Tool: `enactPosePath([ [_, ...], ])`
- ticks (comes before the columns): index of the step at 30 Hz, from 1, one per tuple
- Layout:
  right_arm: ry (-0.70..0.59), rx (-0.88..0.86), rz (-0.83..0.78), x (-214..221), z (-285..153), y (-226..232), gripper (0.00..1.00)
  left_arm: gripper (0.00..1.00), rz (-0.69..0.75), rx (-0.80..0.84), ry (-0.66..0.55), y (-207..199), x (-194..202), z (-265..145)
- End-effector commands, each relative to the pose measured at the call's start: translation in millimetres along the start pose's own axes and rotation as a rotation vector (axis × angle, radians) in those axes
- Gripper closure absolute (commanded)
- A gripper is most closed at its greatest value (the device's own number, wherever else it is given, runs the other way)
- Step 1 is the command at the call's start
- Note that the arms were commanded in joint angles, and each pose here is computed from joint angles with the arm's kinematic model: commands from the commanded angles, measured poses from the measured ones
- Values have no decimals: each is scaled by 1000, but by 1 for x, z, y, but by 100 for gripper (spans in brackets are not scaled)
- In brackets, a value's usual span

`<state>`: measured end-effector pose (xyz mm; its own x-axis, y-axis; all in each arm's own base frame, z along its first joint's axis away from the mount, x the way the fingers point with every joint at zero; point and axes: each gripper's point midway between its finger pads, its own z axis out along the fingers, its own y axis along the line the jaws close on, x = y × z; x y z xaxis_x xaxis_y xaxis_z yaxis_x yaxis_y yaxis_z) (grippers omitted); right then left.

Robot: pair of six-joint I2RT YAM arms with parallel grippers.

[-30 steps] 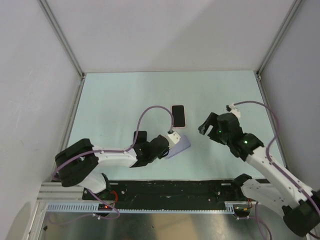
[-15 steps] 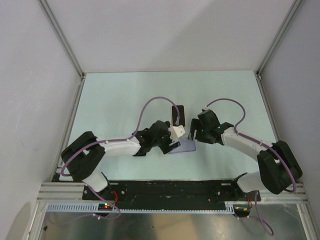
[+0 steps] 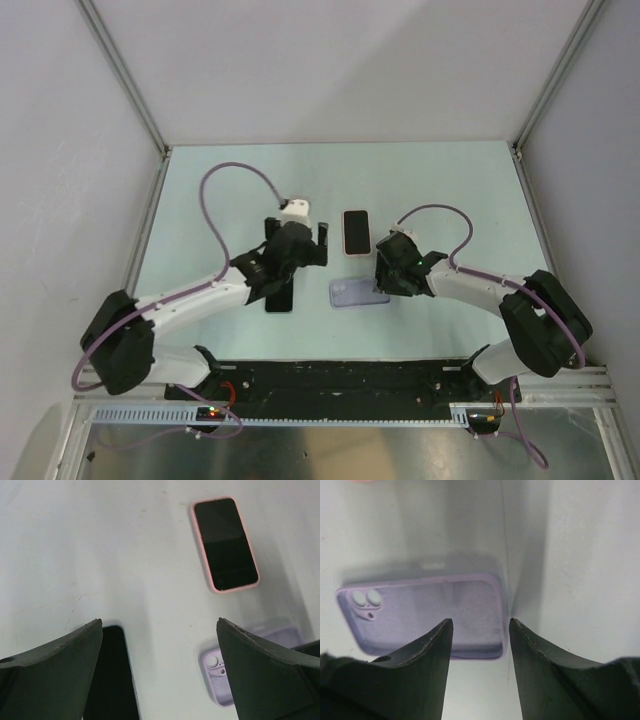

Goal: Put the phone into the phone case

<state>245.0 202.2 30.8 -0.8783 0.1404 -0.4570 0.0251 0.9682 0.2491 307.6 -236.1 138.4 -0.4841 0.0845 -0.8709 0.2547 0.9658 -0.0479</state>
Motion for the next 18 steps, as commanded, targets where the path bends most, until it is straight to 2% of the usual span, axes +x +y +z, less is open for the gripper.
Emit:
enactPosePath([
  [1, -8, 113, 31, 7, 8, -23, 48, 0, -367, -240, -60, 51, 2, -23],
  [6, 4, 121, 64, 14, 12, -24, 59, 0, -543, -258, -75, 76, 7, -30],
  [11, 5, 102, 177, 17, 16, -12, 85, 0, -693, -269, -32, 100, 18, -24],
  [14, -15, 89, 294, 16, 18, -1, 96, 0, -717, -297, -26, 111, 23, -23],
  [18, -44, 99, 460, 11, 23, 4, 100, 0, -694, -319, 6, 114, 28, -24],
])
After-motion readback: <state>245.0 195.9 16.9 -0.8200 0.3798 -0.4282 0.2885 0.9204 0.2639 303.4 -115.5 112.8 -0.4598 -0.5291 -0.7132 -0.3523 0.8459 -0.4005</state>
